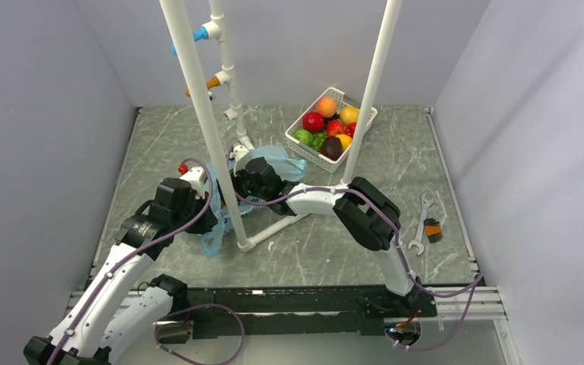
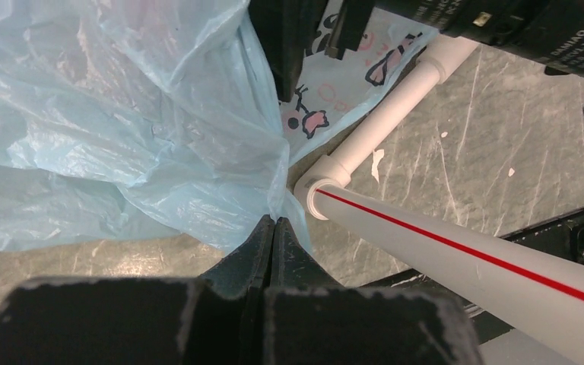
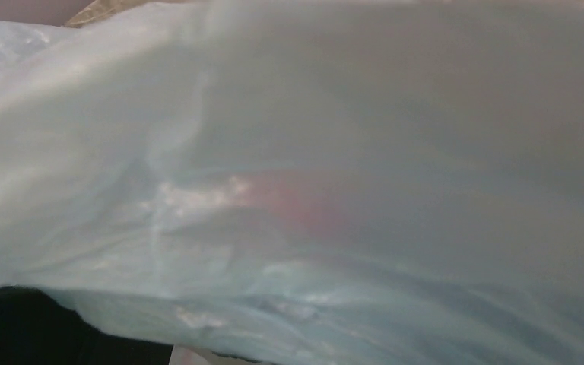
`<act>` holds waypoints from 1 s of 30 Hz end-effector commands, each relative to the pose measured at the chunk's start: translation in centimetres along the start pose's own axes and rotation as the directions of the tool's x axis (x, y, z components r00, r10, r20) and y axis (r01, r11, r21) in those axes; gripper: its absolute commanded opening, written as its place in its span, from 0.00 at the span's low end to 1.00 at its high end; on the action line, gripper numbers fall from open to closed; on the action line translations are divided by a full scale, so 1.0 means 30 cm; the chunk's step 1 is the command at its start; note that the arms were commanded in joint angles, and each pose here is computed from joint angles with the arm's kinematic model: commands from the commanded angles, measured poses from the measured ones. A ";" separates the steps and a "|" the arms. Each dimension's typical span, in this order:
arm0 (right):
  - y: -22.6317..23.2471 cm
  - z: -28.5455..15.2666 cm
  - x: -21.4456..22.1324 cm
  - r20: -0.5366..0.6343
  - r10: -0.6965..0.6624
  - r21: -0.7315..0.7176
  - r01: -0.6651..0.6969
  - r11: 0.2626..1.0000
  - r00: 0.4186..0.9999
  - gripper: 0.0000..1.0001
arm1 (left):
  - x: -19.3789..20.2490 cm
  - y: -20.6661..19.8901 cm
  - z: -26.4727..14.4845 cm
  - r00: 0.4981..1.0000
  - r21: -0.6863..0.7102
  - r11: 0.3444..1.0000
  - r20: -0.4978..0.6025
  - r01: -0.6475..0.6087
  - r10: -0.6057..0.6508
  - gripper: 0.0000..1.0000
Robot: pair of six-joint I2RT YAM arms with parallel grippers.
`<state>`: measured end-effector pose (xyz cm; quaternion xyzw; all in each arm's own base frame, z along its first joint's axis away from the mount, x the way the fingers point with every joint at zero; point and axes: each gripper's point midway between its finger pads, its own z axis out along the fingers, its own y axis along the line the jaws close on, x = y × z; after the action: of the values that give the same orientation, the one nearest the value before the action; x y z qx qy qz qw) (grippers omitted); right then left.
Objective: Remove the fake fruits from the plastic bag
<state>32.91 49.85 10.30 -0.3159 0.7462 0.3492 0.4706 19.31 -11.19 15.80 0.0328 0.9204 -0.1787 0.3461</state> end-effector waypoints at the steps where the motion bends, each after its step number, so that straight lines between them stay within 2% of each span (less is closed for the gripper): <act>1: 0.020 0.040 -0.049 0.035 -0.058 -0.008 0.058 0.998 0.998 0.86 | -0.030 -0.021 -0.006 0.999 0.031 0.999 0.041 -0.020 0.018 0.00; 11: 0.018 0.084 0.056 -0.049 -0.008 -0.007 0.007 1.000 0.999 0.77 | -0.029 -0.019 -0.005 0.999 0.029 0.999 0.040 -0.017 0.016 0.00; 15: 0.031 0.102 0.044 -0.054 0.003 -0.026 -0.005 1.000 0.999 0.70 | -0.029 -0.018 -0.005 0.999 0.028 0.999 0.043 -0.017 0.015 0.00; 21: 0.041 0.085 0.040 -0.055 0.009 -0.035 -0.011 0.999 0.998 0.53 | -0.030 -0.015 -0.007 0.999 0.022 1.000 0.046 -0.014 0.013 0.00; 26: 0.050 0.035 -0.028 -0.022 -0.001 -0.031 0.000 1.000 1.000 0.41 | -0.033 -0.009 -0.012 0.998 0.012 1.000 0.055 -0.009 0.009 0.00; 30: 0.062 0.001 -0.089 0.020 -0.005 -0.030 0.006 1.000 1.000 0.39 | -0.034 -0.008 -0.014 0.998 0.011 1.000 0.061 -0.008 0.008 0.00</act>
<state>32.45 51.00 6.84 -0.3316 0.7693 0.3377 0.4291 19.43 -11.16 16.17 0.0319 0.9162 -0.1805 0.3563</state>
